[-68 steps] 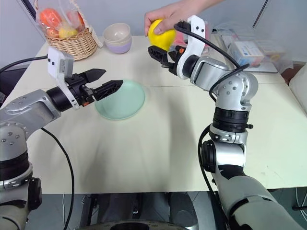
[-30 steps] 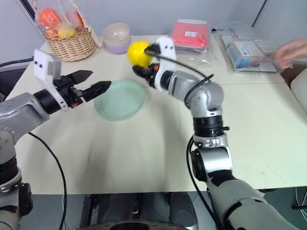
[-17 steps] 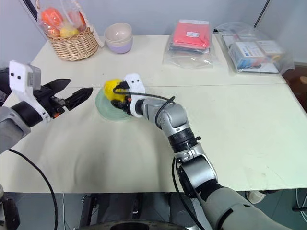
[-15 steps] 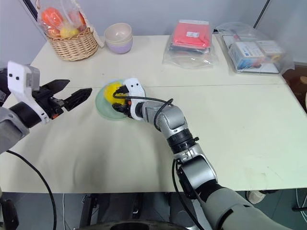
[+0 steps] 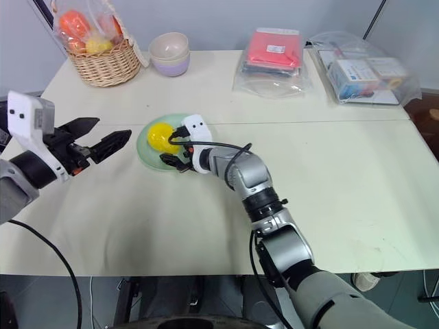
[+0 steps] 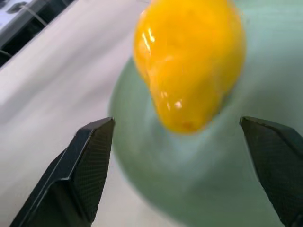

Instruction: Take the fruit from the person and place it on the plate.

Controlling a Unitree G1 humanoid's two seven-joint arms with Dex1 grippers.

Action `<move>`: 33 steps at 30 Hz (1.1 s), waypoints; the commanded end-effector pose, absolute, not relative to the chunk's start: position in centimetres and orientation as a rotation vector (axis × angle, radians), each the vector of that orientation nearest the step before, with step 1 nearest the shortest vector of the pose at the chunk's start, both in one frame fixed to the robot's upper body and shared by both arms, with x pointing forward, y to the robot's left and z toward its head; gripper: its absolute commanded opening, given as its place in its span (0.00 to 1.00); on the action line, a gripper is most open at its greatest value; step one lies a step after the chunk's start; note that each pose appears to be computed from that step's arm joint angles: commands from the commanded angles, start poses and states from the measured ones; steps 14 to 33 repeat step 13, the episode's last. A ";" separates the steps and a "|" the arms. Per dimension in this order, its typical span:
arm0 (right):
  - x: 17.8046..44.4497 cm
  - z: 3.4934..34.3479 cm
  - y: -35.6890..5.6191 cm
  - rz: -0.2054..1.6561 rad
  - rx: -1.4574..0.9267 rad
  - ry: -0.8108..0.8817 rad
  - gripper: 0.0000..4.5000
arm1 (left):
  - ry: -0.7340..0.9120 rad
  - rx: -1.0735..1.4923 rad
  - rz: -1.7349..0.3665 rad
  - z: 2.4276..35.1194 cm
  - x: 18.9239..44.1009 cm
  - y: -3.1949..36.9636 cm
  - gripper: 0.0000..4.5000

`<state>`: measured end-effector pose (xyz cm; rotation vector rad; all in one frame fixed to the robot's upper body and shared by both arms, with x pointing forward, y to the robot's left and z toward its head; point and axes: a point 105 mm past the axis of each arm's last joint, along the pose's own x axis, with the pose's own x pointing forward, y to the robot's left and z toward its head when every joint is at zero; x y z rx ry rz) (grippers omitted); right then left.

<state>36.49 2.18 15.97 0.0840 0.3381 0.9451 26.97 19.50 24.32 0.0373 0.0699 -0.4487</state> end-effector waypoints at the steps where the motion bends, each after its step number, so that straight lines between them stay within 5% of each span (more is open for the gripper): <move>1: 35.3 22.4 -0.7 1.009 0.082 0.133 0.99 | 0.045 0.059 -0.477 24.9 26.8 19.1 1.00; 6: 32.9 26.3 -6.9 1.012 -0.128 -0.033 0.99 | 0.051 0.055 -0.511 24.7 27.0 18.7 1.00; 13: 28.8 27.9 -12.5 1.031 -0.258 -0.068 0.99 | 0.051 0.044 -0.551 24.7 27.3 18.2 1.00; 33: 28.8 27.9 -12.5 1.031 -0.258 -0.068 0.99 | 0.051 0.044 -0.551 24.7 27.3 18.2 1.00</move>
